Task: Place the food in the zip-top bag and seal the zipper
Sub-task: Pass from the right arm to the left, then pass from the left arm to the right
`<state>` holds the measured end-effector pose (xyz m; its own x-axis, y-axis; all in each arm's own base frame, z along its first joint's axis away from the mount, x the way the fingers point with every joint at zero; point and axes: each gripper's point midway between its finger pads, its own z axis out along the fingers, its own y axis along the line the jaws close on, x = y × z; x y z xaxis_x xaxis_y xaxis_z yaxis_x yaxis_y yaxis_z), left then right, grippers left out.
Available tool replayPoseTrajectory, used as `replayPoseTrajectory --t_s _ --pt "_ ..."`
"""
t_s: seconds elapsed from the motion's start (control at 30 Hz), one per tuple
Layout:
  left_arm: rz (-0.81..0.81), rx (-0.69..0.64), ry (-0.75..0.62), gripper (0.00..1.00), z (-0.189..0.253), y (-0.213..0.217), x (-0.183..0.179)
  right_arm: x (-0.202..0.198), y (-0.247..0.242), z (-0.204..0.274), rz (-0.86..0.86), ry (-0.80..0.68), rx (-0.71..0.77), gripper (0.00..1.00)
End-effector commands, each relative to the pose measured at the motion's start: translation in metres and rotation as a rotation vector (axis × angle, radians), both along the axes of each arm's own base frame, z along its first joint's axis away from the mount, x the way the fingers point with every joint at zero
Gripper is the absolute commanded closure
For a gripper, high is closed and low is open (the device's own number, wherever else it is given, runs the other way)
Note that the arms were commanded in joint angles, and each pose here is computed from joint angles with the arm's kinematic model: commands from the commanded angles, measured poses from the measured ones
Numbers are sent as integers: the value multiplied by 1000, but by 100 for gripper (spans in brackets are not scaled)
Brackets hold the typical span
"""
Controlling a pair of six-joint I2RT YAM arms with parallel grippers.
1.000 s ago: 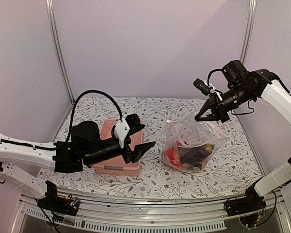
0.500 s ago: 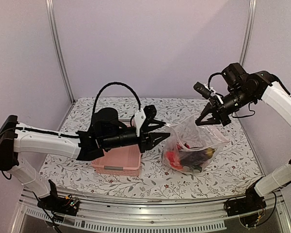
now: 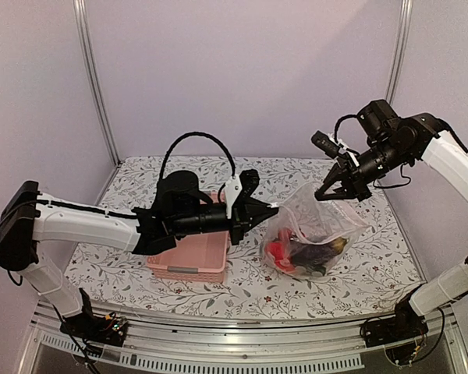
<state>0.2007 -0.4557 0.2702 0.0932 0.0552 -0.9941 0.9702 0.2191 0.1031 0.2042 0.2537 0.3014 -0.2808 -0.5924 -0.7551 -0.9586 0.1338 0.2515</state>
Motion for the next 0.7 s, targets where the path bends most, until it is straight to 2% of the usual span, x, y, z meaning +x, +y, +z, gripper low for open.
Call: replayPoseTrajectory --t_s 0.0,0.13,0.3,0.43,0.67 --pt "82 -53 10 100 23 7 17 7 -1 23 -47 -86 2 91" --pt "159 -35 96 100 30 12 28 11 -4 50 -88 -186 20 75" --pt "227 -44 196 100 40 16 36 -6 -6 77 -67 -234 84 73" --pt "261 -43 246 100 45 16 39 -21 3 60 -7 -201 54 73" --pt "237 -27 241 100 56 9 27 -10 7 30 -47 -193 -32 65"
